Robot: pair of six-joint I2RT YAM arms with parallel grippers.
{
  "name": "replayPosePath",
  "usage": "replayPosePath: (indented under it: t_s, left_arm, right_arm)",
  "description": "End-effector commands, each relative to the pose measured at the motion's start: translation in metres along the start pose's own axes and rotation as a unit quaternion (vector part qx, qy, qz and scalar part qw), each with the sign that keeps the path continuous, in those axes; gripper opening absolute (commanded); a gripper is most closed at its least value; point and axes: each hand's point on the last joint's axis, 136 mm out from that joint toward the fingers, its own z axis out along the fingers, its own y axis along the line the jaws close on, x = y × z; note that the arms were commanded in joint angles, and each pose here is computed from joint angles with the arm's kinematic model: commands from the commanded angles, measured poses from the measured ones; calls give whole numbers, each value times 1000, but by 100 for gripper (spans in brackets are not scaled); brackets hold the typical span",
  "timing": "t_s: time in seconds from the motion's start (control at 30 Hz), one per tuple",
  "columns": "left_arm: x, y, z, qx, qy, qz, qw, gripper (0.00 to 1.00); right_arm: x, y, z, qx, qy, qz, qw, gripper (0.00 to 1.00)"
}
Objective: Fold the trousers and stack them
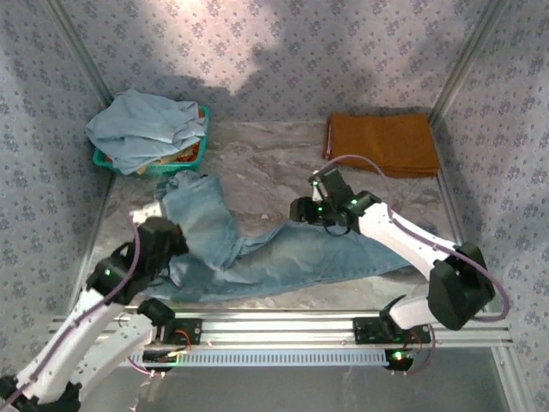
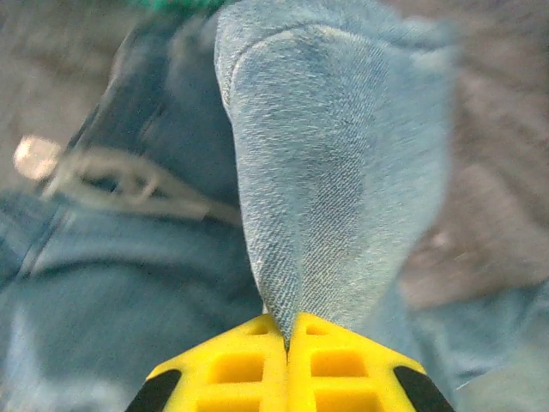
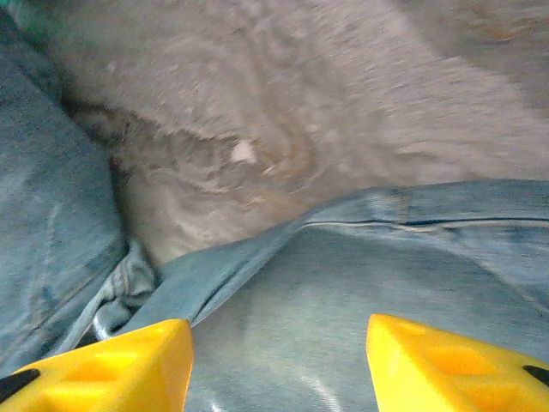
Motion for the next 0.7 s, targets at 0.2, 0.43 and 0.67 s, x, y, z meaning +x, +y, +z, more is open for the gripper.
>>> replayPosePath:
  t_s: [0.2, 0.43, 0.67]
  left_arm:
    - [26, 91, -38, -126, -21, -176, 976, 0]
    - [9, 99, -52, -150, -52, -184, 970, 0]
    - [17, 111, -55, -159, -52, -195, 966, 0]
  right_arm:
    - [6, 94, 57, -49, 40, -85, 994, 67]
    - [19, 171, 113, -157, 122, -139, 970, 74]
    - [28, 195, 179, -177, 179, -120, 960, 75]
